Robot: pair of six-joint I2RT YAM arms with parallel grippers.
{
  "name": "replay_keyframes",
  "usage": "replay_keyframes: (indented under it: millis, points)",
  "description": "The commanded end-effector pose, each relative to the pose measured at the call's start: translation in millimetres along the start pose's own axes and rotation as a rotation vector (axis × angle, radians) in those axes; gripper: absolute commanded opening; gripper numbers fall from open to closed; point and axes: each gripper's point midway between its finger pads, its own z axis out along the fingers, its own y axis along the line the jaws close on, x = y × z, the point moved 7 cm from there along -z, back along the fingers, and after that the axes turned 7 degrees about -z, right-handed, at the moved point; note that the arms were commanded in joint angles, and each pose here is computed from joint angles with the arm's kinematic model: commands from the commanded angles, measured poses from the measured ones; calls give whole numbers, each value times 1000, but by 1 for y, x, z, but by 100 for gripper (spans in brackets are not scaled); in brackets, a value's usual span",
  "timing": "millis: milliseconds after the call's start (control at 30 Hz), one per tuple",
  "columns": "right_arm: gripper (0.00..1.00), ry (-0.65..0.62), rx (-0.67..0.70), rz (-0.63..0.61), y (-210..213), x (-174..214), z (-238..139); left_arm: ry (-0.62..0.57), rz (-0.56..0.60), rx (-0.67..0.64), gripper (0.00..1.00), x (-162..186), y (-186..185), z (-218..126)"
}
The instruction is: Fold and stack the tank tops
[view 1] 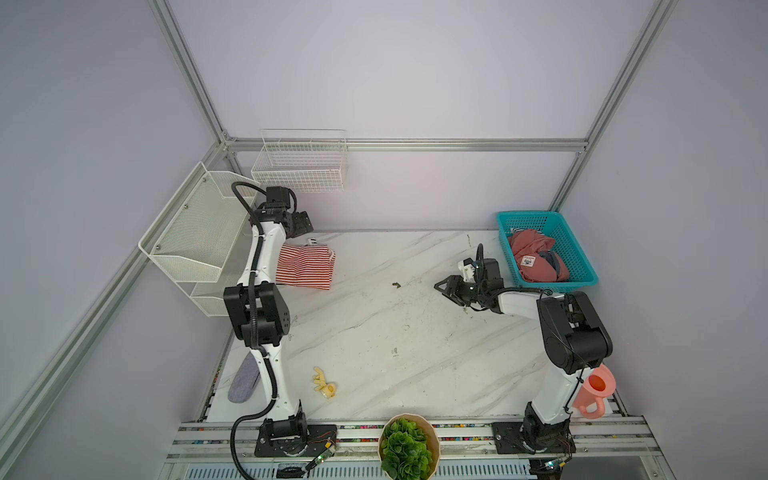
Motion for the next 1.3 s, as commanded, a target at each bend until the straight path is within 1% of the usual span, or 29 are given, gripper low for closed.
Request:
replay_keyframes:
  millis: [0, 167, 267, 367, 467, 567, 700, 767, 900, 933, 967, 1000, 1067, 1100, 1167, 1200, 1267]
  points:
    - [53, -1, 0, -7, 5, 1, -1, -92, -41, -33, 100, -11, 5, -14]
    - [53, 7, 1, -4, 3, 3, 2, -53, -37, 24, 100, 3, -7, -10]
    - [53, 10, -6, -6, 4, 3, 3, 12, -27, 70, 100, 21, -19, -1]
    - [53, 10, -13, -31, 10, 1, 0, 80, -19, 137, 100, 42, -35, -2]
    - [54, 3, -17, -82, 22, -6, -9, 120, 36, 207, 100, 62, -56, -15]
    - [56, -18, -14, -145, 38, -14, -22, 119, 109, 277, 100, 81, -76, -36]
    - [65, -70, -23, -228, 60, -24, -45, 78, 196, 407, 100, 102, -94, -78]
    - [97, -105, -26, -258, 70, -29, -59, 32, 229, 445, 100, 111, -95, -103]
    - [97, -195, -37, -309, 86, -38, -94, -44, 288, 493, 100, 136, -79, -138]
    - [97, -237, -10, -332, 88, -40, -104, -67, 294, 493, 100, 142, -71, -144]
    - [97, -297, 41, -361, 90, -43, -117, -114, 295, 492, 100, 144, -61, -156]
    - [97, -343, 102, -384, 86, -45, -125, -143, 296, 472, 100, 150, -50, -158]
    - [97, -494, 246, -468, 86, -46, -155, -236, 283, 404, 100, 163, -24, -162]
    - [97, -557, 314, -489, 83, -46, -166, -280, 295, 372, 100, 169, -13, -160]
    - [97, -721, 513, -478, 67, -45, -191, -370, 296, 301, 100, 185, 11, -152]
    - [97, -783, 573, -465, 61, -43, -199, -402, 293, 275, 100, 191, 19, -149]
    - [97, -887, 687, -483, 46, -36, -210, -445, 286, 203, 100, 209, 38, -133]
